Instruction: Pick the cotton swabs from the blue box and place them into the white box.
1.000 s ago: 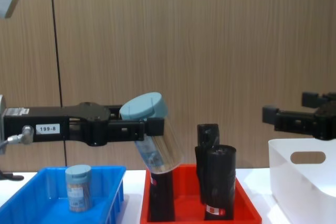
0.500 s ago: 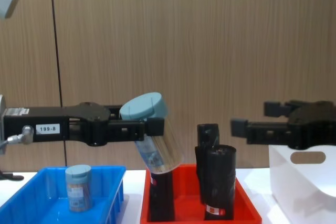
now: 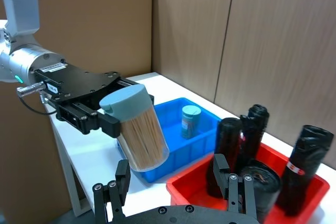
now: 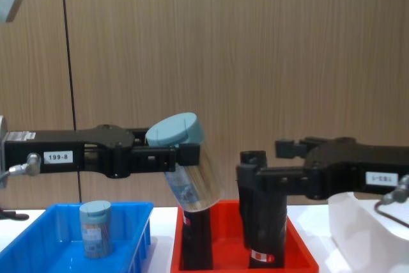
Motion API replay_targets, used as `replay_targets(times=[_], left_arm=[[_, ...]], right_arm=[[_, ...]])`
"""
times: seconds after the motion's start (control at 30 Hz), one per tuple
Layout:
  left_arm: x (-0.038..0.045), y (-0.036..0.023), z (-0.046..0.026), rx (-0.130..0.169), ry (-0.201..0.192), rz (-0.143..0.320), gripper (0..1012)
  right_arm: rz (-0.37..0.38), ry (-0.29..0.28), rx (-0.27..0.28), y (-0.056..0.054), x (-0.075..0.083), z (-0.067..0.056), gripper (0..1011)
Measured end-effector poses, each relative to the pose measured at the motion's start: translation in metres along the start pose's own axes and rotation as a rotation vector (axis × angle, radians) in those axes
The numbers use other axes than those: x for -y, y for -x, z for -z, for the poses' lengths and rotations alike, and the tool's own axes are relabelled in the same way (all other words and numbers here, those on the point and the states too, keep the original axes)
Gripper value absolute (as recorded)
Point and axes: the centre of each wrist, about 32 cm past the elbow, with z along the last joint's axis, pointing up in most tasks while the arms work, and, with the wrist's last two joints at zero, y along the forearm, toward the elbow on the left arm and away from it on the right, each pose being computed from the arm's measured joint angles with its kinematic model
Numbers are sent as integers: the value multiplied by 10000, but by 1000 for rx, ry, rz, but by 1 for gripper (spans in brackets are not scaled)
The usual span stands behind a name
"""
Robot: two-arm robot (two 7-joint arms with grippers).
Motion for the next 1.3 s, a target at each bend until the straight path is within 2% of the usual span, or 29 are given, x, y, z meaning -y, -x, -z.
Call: replay_targets(times=[0.67, 1.0, 1.3], left_arm=[[0, 0, 0, 0, 0, 0, 660], [0, 0, 0, 0, 0, 0, 660], [0, 0, 0, 0, 0, 0, 660]], right_arm=[[-69, 4, 11, 22, -311, 45, 1001], [-94, 2, 42, 64, -417, 63, 1001], [-98, -7, 92, 112, -491, 76, 1001]])
